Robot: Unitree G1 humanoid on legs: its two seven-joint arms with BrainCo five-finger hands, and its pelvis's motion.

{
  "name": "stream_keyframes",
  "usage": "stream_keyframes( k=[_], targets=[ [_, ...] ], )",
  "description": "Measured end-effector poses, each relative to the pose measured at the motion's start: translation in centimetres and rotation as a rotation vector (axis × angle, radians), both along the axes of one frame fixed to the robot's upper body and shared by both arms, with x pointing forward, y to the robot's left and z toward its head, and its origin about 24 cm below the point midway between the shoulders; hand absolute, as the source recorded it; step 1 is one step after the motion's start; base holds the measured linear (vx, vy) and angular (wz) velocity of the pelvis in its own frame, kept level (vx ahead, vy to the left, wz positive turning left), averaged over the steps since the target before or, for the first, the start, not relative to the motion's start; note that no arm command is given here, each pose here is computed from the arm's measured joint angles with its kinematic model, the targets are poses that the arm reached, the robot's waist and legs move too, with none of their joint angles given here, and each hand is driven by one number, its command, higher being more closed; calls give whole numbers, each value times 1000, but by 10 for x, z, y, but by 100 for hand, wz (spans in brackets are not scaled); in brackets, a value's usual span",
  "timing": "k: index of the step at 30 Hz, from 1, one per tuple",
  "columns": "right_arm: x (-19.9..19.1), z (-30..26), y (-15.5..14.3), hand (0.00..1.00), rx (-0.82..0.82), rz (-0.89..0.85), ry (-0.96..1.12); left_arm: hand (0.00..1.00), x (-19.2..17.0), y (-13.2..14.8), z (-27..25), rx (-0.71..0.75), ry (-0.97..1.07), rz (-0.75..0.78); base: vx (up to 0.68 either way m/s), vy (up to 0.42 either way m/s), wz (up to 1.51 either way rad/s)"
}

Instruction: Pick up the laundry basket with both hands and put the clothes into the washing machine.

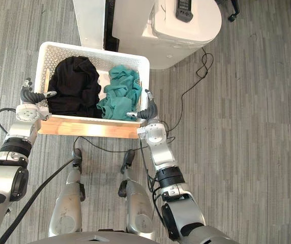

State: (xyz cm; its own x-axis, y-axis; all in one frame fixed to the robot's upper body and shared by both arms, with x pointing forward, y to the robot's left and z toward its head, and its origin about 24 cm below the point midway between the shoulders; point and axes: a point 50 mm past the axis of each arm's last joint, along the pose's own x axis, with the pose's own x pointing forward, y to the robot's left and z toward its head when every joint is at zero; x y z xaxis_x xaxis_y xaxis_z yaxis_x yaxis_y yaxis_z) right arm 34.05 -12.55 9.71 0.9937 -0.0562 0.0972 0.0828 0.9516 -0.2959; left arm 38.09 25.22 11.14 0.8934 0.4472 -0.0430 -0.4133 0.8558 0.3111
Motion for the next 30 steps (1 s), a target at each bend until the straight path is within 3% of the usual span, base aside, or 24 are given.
stream_keyframes(
  k=[15,30],
  targets=[
    [-16,-18,-5,0,94,-233,-4,0,-1,-30,-16,0,10,-16,-27,-10,4],
    [-30,-23,-40,0,96,-540,-22,0,-2,-40,-20,24,2,-18,-16,-22,1]
  ],
)
